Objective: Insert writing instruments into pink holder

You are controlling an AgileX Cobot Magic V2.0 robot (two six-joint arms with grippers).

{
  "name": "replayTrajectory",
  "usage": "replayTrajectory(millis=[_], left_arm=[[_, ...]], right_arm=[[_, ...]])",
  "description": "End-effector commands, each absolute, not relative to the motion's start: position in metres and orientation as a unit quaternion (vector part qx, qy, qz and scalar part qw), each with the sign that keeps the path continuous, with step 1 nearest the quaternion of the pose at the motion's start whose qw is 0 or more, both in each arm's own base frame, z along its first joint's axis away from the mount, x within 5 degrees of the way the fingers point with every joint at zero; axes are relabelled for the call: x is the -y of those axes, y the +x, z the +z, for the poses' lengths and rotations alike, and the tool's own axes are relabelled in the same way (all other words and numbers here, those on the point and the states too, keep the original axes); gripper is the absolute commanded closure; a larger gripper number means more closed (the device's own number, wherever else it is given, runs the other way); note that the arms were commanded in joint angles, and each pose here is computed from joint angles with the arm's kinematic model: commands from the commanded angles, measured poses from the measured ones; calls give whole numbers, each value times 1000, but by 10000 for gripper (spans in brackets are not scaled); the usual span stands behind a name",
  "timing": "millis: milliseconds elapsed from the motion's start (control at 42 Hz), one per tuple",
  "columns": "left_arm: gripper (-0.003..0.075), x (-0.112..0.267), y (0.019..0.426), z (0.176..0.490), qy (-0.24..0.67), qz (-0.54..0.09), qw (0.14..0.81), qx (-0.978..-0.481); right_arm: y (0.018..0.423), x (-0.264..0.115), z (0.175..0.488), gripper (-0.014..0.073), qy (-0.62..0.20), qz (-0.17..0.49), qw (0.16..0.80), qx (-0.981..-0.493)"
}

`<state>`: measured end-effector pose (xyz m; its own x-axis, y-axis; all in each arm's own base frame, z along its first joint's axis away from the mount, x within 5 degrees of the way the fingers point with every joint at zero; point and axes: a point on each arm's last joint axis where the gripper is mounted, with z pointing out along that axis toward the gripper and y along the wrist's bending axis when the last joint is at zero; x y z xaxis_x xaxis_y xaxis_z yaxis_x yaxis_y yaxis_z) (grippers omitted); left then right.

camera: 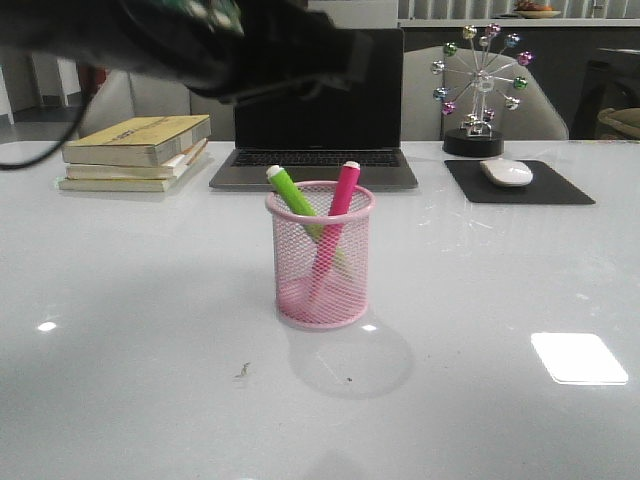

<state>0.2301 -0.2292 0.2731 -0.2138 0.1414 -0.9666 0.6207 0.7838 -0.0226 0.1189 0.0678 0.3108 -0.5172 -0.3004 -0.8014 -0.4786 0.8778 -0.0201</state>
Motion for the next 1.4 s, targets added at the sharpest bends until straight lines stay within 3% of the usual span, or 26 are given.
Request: replayTrajectory(millis=[0, 214, 500, 738, 1048, 1190, 1381], left_arm=[[304, 205, 214, 321, 259, -231, 588, -731], [304, 160, 167, 351, 354, -208, 523, -747], [304, 107, 128, 358, 373, -171, 442, -798], [304, 59, 129, 351, 243, -62, 393, -885], [307, 40, 131, 349, 183, -32, 375, -908], [398, 40, 131, 349, 182, -35, 375, -908], [615, 41, 132, 350, 180, -40, 382, -905]], right_arm=[[121, -69, 326, 179, -225, 111, 481, -840], [121, -69, 326, 179, -225, 111, 481, -840], [121, -69, 326, 179, -225, 111, 481, -840], [121, -69, 326, 179, -225, 112, 481, -840], [121, -69, 326, 185, -225, 111, 480, -840], [121, -69, 325, 322, -225, 110, 479, -841], [121, -69, 325, 548, -225, 110, 479, -841]])
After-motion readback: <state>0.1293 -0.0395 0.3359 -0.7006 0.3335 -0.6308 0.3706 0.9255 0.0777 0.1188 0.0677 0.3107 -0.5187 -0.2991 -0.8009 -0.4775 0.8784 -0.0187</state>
